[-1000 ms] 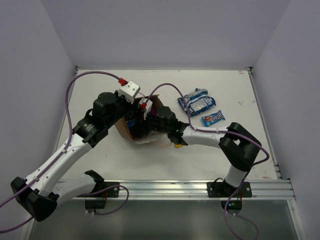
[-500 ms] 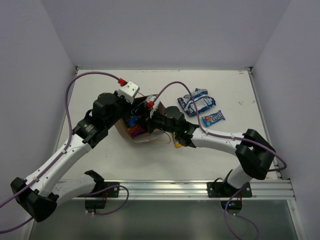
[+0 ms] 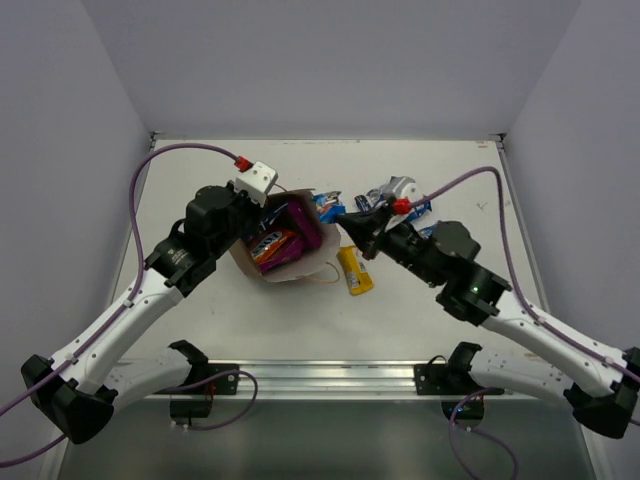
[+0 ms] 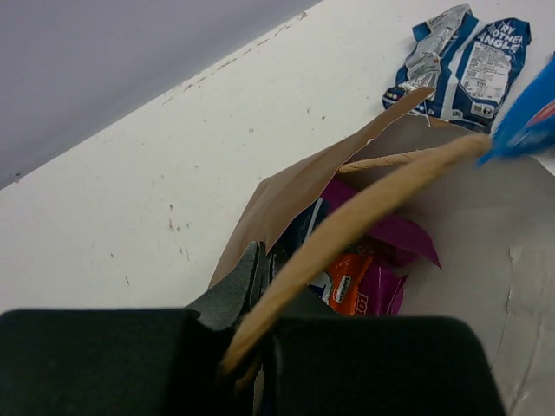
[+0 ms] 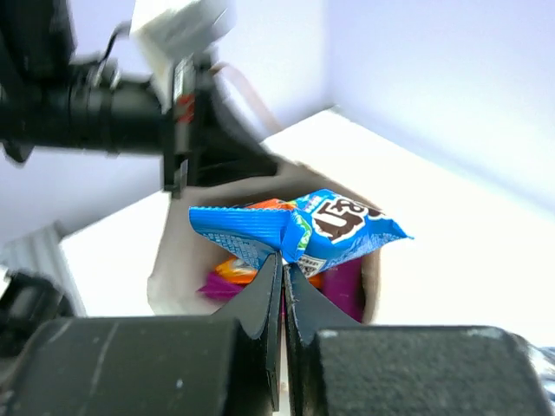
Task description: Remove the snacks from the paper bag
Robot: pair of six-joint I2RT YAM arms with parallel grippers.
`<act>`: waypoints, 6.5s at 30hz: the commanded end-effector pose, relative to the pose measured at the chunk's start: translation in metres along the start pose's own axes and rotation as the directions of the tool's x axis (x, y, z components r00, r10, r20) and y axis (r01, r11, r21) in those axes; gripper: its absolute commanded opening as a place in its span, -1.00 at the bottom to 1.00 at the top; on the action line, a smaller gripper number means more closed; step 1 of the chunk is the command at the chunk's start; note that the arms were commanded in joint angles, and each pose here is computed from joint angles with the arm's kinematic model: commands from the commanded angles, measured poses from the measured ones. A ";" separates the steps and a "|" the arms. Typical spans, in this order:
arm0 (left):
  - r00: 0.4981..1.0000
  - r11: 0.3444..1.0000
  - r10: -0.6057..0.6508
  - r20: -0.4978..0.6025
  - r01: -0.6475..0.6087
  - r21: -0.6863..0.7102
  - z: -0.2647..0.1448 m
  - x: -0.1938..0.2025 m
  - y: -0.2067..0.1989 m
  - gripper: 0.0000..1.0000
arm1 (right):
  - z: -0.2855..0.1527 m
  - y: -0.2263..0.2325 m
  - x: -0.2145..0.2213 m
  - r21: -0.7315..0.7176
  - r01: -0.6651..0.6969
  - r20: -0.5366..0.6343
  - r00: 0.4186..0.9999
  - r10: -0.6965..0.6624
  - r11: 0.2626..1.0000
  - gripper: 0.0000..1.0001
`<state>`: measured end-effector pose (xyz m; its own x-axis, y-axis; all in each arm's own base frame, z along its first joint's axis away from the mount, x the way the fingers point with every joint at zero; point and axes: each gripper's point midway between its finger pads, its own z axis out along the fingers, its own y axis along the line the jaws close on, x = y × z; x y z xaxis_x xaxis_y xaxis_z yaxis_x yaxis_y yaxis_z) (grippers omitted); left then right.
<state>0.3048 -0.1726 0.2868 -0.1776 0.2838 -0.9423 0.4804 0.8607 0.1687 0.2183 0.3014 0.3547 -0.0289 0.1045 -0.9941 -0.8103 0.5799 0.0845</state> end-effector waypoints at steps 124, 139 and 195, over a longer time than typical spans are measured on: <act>1.000 0.934 0.027 -0.001 -0.026 -0.356 -0.032 -0.045 0.110 -1.00 | 0.134 -0.161 0.143 0.154 -0.605 -0.344 0.708 0.617 0.781 -0.42; 0.994 0.998 -0.036 -0.106 0.032 -0.047 -0.003 0.011 0.018 -1.00 | 0.017 -0.124 0.052 0.267 -0.192 -0.308 0.912 0.273 0.944 0.55; 0.984 0.984 -0.167 -0.061 0.163 -0.069 -0.027 -0.003 0.006 -1.00 | 0.144 0.024 0.135 0.296 -0.526 -0.260 0.759 0.597 0.798 0.14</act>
<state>0.2826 -0.1530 0.2768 -0.3672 0.2131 -0.9054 0.3919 0.9182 0.0571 0.2697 0.4327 0.2081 -0.6819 0.1648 -0.7126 -0.4453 0.6794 0.5832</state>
